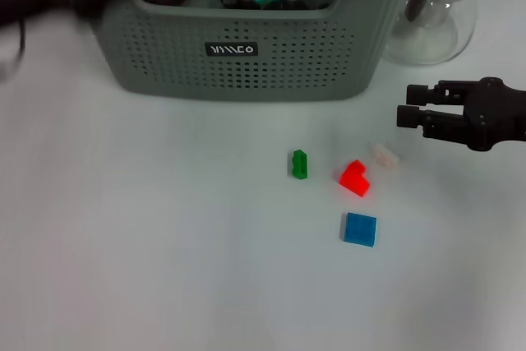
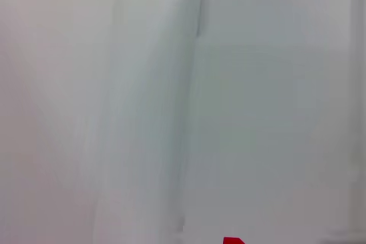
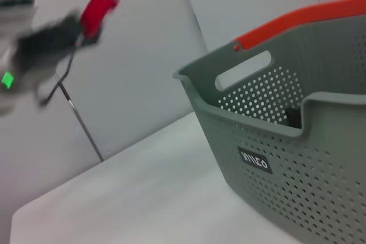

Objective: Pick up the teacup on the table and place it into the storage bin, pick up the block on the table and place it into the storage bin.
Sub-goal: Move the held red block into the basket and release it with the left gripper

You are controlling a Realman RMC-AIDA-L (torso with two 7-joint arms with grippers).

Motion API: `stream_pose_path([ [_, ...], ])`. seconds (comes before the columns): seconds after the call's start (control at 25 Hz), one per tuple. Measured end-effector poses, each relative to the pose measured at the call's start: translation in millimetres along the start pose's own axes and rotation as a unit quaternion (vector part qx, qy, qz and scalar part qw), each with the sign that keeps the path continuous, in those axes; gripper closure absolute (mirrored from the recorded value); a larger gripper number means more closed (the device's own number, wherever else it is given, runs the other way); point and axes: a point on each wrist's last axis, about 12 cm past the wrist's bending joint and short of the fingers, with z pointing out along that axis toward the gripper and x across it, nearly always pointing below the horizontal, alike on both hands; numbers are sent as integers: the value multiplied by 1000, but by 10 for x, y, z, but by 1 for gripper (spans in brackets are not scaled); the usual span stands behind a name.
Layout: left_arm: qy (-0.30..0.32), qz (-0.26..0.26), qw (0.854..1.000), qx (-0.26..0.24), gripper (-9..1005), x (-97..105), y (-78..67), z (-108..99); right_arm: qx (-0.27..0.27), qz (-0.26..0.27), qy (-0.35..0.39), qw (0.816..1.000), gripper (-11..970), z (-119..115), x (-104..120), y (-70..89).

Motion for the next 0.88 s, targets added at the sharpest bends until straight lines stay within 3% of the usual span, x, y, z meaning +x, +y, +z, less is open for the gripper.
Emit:
stream_pose_path([
  [0.16, 78, -12, 996, -49, 768, -587, 488, 597, -3, -2, -1, 1000, 457, 31, -14, 5],
  [0.28, 144, -10, 984, -101, 756, -735, 698, 1029, -6, -2, -2, 1000, 459, 56, -15, 13],
  [0.4, 226, 23, 959, -171, 743, -670, 822, 1491, -8, -6, -5, 1000, 459, 75, -15, 20],
  [0.52, 279, 50, 936, -207, 730, -493, 819, 1807, -10, -13, -7, 1000, 460, 95, -10, 30],
  [0.68, 314, 53, 916, -246, 713, -315, 844, 2020, -18, -36, -20, 999, 460, 112, -10, 56],
  [0.88, 323, 46, 911, -254, 692, -247, 850, 2139, -49, -112, -108, 987, 460, 86, 54, 211],
])
